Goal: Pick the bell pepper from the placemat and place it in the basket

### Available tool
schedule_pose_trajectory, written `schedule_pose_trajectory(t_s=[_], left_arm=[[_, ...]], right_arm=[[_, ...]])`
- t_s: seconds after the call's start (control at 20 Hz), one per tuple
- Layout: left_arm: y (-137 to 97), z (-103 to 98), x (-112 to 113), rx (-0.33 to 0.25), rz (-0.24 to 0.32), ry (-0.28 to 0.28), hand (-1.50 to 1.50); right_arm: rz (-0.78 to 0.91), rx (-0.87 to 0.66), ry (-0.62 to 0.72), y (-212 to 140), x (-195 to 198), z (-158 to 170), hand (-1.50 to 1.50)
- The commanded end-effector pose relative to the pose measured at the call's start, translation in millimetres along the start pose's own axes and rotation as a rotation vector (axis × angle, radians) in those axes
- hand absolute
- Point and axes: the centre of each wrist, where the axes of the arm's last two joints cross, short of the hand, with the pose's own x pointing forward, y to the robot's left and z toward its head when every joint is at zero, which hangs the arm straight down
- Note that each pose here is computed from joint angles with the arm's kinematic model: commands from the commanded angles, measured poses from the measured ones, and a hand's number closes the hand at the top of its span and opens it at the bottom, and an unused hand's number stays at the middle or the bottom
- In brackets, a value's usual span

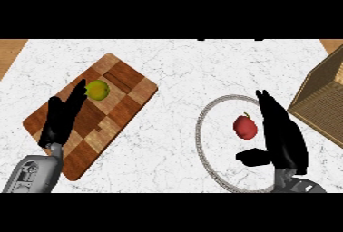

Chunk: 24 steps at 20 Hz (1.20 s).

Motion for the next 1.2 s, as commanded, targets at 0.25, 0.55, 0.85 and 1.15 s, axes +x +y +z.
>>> schedule_pose_trajectory(t_s=[0.25, 0.55, 0.85, 1.15], left_arm=[[-4, -1, 3, 0.004, -0.008, 0.015, 0.0], [-1, 9, 1, 0.003, -0.013, 0.006, 0.0], [7, 8, -1, -0.005, 0.004, -0.003, 0.0], [10, 2, -5, 0.003, -0.007, 0.008, 0.0]], right_arm=[[-0.002, 0.033, 0.031, 28, 0, -11, -1.5], [-0.012, 0.06, 0.031, 35, -8, -27, -1.5], [-0.005, 0.068, 0.06, 42, -1, -17, -1.5], [0.05, 0.106, 0.042, 41, -16, -42, 1.5]])
